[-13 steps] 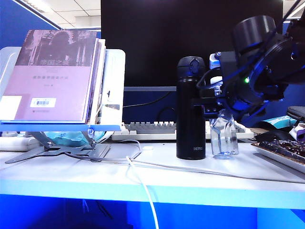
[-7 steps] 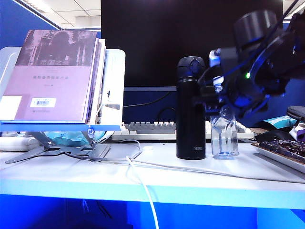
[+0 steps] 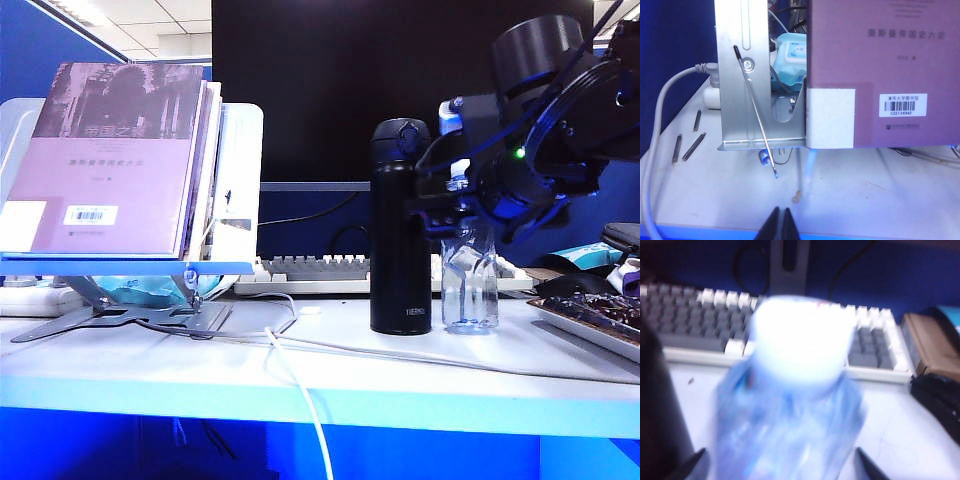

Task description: Pick up the mineral water bottle and place it vertically to the right of the black thermos cup.

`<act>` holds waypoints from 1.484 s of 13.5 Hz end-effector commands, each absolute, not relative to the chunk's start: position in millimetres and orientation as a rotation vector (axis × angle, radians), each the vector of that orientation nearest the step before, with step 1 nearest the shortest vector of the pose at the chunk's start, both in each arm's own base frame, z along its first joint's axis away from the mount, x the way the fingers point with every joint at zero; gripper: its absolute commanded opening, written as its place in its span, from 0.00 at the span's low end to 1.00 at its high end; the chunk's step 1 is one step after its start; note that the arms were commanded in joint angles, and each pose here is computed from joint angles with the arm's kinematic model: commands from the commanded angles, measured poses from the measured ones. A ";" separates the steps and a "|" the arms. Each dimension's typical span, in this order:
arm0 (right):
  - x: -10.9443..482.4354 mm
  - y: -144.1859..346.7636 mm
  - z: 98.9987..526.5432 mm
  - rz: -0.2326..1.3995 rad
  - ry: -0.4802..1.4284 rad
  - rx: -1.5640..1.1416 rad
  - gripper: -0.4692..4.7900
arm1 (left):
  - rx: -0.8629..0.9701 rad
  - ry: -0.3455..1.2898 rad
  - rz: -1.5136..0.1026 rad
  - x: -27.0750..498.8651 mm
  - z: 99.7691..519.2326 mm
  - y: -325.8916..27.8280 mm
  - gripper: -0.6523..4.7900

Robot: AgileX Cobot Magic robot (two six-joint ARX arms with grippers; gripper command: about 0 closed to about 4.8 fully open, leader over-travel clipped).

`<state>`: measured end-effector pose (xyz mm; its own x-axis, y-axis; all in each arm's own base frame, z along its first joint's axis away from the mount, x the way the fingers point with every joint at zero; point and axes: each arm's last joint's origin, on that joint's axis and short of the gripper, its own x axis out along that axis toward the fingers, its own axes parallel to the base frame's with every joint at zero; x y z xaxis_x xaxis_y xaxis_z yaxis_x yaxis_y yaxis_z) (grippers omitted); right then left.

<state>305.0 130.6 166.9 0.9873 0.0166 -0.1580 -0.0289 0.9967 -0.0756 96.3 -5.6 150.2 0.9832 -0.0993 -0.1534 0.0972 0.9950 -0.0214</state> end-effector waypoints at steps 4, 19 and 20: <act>288.3 123.0 184.5 0.016 0.119 -0.085 0.79 | -0.010 0.164 -0.104 95.9 149.4 -5.7 0.11; 281.4 121.7 219.6 0.080 -0.065 -0.044 0.82 | -0.010 0.164 -0.104 95.9 149.4 -5.7 0.11; 280.3 121.2 223.3 0.079 -0.081 -0.051 0.82 | -0.010 0.163 -0.104 95.9 149.5 -5.7 0.11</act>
